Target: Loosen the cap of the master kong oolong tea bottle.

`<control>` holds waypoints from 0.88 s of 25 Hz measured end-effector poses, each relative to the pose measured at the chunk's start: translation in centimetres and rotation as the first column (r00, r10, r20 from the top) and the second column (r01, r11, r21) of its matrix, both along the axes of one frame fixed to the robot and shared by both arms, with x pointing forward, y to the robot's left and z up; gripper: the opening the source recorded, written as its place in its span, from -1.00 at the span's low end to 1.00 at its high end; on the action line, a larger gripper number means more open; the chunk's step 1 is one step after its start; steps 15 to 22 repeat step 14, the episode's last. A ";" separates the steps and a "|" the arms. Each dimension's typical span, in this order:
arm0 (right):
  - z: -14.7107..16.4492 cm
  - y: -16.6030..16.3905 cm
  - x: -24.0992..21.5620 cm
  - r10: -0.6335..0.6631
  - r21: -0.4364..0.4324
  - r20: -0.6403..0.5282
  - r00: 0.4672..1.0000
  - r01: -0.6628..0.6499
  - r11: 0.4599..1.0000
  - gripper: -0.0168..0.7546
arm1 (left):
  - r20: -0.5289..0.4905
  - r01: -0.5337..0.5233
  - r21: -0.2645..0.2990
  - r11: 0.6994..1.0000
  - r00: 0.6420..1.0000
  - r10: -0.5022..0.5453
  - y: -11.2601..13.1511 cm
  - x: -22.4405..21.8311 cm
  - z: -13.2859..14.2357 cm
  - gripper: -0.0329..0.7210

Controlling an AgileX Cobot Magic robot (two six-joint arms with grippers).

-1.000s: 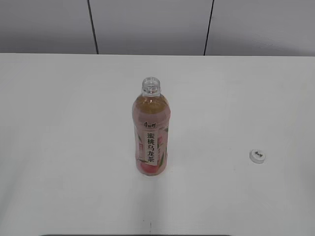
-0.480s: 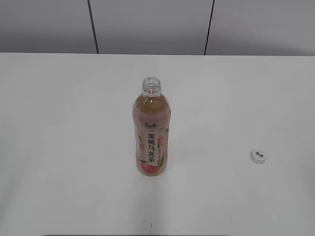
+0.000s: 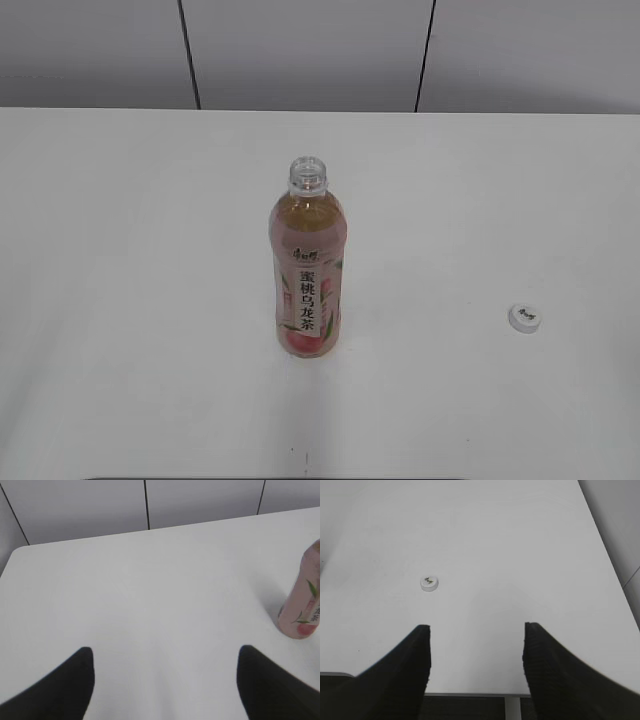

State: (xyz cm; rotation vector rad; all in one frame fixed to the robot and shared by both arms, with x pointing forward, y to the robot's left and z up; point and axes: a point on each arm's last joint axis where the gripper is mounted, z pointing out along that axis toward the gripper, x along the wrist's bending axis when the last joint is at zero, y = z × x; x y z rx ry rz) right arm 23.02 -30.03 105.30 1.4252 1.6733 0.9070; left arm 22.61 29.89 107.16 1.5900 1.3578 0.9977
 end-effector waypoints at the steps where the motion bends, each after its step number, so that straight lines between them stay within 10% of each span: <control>1: 0.0 0.0 0.0 0.000 0.000 0.000 1.000 0.000 1.000 0.20 | 0.000 0.001 -0.002 1.000 1.000 -0.001 0.0 0.0 0.0 0.50; 22: 0.0 0.0 0.0 0.000 0.000 -0.001 1.000 0.000 1.000 0.20 | 0.000 0.004 -0.006 1.000 1.000 -0.004 -0.1 0.0 0.0 0.50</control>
